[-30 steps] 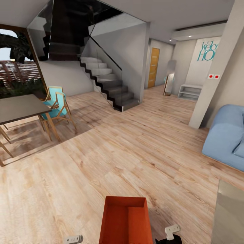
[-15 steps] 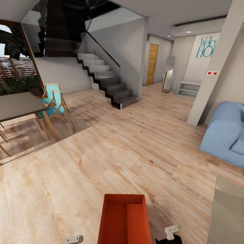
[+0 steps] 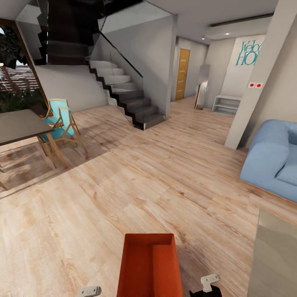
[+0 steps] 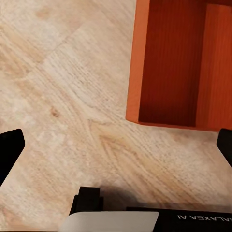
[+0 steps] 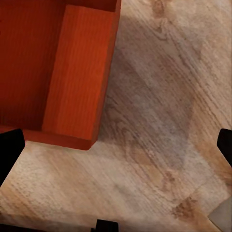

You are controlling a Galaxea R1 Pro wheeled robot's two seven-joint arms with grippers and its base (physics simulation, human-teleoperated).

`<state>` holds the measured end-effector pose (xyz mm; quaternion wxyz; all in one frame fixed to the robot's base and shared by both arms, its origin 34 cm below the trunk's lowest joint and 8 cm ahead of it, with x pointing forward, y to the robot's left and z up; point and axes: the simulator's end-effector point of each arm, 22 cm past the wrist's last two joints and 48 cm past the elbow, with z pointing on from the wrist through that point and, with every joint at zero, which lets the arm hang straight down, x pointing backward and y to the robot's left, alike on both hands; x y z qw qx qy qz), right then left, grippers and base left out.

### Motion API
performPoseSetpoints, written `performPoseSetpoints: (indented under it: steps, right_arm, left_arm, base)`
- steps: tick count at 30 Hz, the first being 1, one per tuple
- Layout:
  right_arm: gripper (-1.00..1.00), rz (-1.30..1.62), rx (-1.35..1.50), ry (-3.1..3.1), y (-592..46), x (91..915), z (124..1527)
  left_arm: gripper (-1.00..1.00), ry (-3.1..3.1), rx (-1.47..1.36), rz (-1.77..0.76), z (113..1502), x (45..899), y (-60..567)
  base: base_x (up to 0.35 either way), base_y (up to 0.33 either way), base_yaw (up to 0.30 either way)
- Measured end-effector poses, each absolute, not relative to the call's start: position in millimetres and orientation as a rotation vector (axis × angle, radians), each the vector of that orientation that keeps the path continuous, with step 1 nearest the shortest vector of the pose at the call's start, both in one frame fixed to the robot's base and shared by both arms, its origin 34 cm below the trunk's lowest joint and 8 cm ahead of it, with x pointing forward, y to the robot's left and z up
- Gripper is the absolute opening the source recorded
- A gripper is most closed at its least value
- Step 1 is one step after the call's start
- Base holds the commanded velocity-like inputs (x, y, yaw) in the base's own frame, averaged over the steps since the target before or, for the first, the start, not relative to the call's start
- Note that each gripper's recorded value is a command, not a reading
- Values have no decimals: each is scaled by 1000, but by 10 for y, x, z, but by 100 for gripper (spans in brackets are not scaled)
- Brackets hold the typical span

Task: Move the two storage containers from the living room to the garage. In the garage, place one container on the floor and stack the other container on top of it (either order is fine).

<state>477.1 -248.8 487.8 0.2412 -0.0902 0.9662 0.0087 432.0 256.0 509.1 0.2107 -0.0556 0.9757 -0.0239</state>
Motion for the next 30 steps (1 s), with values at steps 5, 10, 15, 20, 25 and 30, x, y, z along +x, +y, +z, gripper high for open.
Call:
performPoseSetpoints:
  steps: [5, 10, 15, 20, 25, 30]
  right_arm:
    - [100, 26, -249, 2650, -2479, 4744, 4852]
    - [100, 26, -249, 2657, -2487, 4721, 4829]
    - [100, 26, -248, 2659, -2487, 4715, 4824]
    - [100, 29, -247, 2659, -2473, 4715, 4823]
    - [100, 30, -245, 2660, -2465, 4712, 4821]
    - [100, 36, -245, 2666, -2442, 4690, 4800]
  left_arm:
    - [100, 2720, -155, -66, 5067, 4293, 2558]
    - [100, 2727, -156, -65, 5048, 4273, 2560]
    - [100, 2728, -156, -64, 5043, 4267, 2562]
    - [100, 2729, -156, -64, 5042, 4264, 2562]
    - [100, 2729, -156, -63, 5040, 4264, 2567]
    - [100, 2736, -156, -63, 5022, 4243, 2562]
  base:
    - [0, 0, 78]
    - [0, 0, 25]
    - [0, 0, 2]
    - [0, 0, 0]
    - [0, 0, 0]
    - [0, 0, 0]
